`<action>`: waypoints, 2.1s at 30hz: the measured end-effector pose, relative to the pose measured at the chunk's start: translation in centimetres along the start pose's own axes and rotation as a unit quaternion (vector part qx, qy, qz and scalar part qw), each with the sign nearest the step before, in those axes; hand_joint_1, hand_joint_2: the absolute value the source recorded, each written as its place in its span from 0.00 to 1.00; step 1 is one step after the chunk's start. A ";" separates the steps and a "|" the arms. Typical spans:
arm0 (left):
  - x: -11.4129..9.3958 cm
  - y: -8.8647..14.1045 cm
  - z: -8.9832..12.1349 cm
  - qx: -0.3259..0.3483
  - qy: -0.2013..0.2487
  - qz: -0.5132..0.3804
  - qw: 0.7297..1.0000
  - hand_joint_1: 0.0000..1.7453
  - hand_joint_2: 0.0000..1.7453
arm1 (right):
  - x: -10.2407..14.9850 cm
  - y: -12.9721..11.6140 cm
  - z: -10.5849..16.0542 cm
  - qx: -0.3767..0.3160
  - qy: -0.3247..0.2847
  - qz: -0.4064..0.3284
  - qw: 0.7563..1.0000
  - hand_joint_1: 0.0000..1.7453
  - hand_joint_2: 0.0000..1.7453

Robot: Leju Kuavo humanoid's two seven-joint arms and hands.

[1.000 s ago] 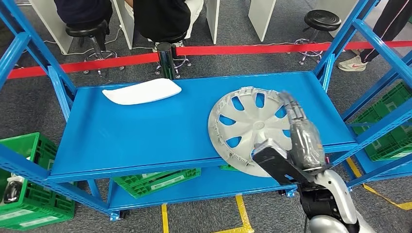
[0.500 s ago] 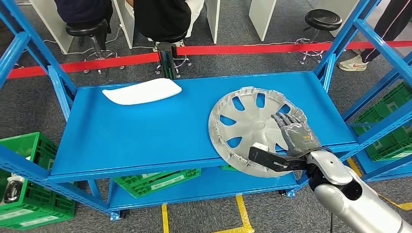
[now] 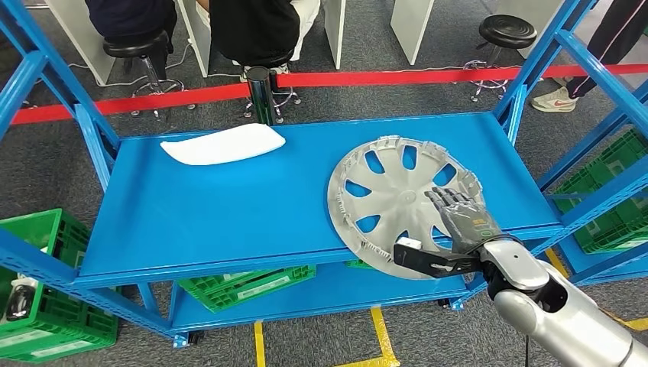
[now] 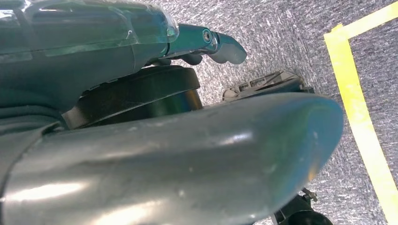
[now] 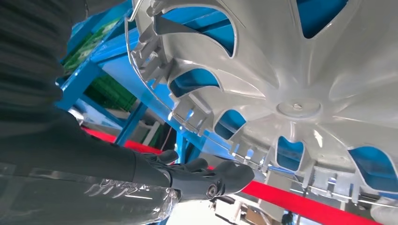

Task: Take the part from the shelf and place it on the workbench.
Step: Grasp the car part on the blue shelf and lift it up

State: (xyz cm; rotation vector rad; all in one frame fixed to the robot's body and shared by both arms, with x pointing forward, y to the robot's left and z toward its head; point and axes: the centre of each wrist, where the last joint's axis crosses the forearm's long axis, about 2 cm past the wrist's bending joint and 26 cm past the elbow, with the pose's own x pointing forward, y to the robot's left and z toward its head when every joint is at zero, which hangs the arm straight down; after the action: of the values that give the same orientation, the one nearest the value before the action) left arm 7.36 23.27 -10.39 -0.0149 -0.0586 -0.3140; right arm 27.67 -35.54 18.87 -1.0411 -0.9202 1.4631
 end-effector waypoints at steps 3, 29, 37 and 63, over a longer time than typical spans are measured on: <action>0.0 0.0 0.0 -0.002 0.000 0.001 1.000 0.00 0.00 | 0.0 0.2 0.0 0.002 -0.004 0.005 1.000 0.00 1.00; 0.5 -0.7 0.1 -0.014 0.018 0.008 1.000 0.00 0.00 | 2.2 1.5 -1.3 -0.158 0.001 0.063 0.985 0.00 1.00; 0.6 -0.7 0.1 -0.013 0.025 0.003 1.000 0.00 0.00 | 1.7 0.6 -1.5 -0.196 0.032 0.061 0.978 0.00 1.00; 0.8 -0.7 0.1 -0.012 0.029 -0.005 0.999 0.00 0.00 | 9.7 -4.0 1.8 -0.237 -0.135 -0.110 0.956 0.00 1.00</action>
State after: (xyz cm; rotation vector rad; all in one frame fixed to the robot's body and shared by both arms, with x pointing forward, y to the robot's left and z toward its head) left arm 7.86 22.35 -10.20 -0.0299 0.0024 -0.3251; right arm 26.75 -25.42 21.98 -1.0489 -1.5895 1.2409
